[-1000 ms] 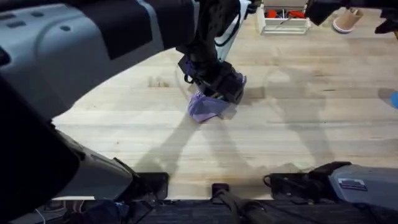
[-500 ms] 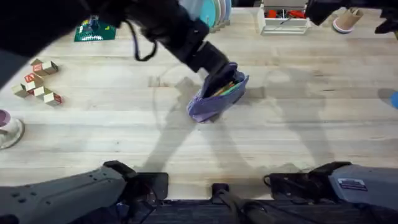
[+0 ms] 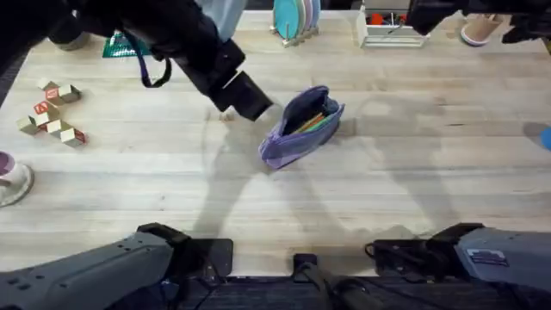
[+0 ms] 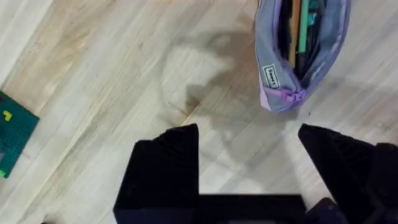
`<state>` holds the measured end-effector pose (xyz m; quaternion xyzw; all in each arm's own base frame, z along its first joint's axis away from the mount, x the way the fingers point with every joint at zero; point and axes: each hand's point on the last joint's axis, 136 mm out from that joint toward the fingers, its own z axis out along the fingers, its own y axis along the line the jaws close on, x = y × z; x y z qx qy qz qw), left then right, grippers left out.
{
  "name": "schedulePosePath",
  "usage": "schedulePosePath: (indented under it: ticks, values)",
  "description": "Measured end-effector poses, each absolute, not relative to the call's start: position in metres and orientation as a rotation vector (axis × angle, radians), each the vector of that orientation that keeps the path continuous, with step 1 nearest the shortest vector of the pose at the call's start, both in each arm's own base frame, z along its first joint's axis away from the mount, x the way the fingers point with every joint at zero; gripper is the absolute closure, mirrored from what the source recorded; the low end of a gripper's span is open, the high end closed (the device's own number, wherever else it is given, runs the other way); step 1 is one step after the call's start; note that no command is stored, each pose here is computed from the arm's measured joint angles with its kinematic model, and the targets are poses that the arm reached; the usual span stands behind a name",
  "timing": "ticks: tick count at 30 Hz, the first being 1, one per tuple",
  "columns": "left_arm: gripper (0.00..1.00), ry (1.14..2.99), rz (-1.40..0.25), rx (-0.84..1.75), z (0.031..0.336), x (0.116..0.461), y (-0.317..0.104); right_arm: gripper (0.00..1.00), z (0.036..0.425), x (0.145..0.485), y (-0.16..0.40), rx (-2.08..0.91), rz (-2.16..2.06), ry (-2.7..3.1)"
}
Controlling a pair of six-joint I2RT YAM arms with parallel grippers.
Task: Unzip the bag, pick up the pens from the table one at a time and place them inside, then zip the bag closed.
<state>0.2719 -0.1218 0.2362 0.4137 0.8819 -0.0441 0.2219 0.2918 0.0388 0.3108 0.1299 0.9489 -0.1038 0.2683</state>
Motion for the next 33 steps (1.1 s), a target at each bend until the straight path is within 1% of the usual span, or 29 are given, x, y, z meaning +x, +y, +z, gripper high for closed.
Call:
schedulePosePath:
  ticks: [6, 12, 19, 24, 29, 33]
  values:
    - [0.005, 2.455, -0.164, 1.145, 0.224, 0.273, -0.101, 0.006, 0.311, 0.292, 0.04, 0.346, -0.279, 2.559]
    - [0.005, 2.458, -0.196, 1.119, 0.217, 0.266, -0.079, 0.006, 0.312, 0.294, 0.041, 0.349, -0.269, 2.548]
    - [0.005, 2.414, -0.204, 1.191, 0.206, 0.241, -0.072, 0.005, 0.314, 0.298, 0.042, 0.352, -0.255, 2.533]
    - [0.005, 2.339, -0.154, 1.218, 0.202, 0.225, -0.065, 0.005, 0.313, 0.298, 0.046, 0.349, -0.227, 2.54]
    - [0.005, 2.242, -0.099, 1.157, 0.198, 0.23, -0.055, 0.006, 0.313, 0.3, 0.049, 0.346, -0.21, 2.538]
    - [0.006, 2.171, -0.133, 1.09, 0.194, 0.242, -0.052, 0.005, 0.314, 0.3, 0.056, 0.29, -0.203, 2.538]
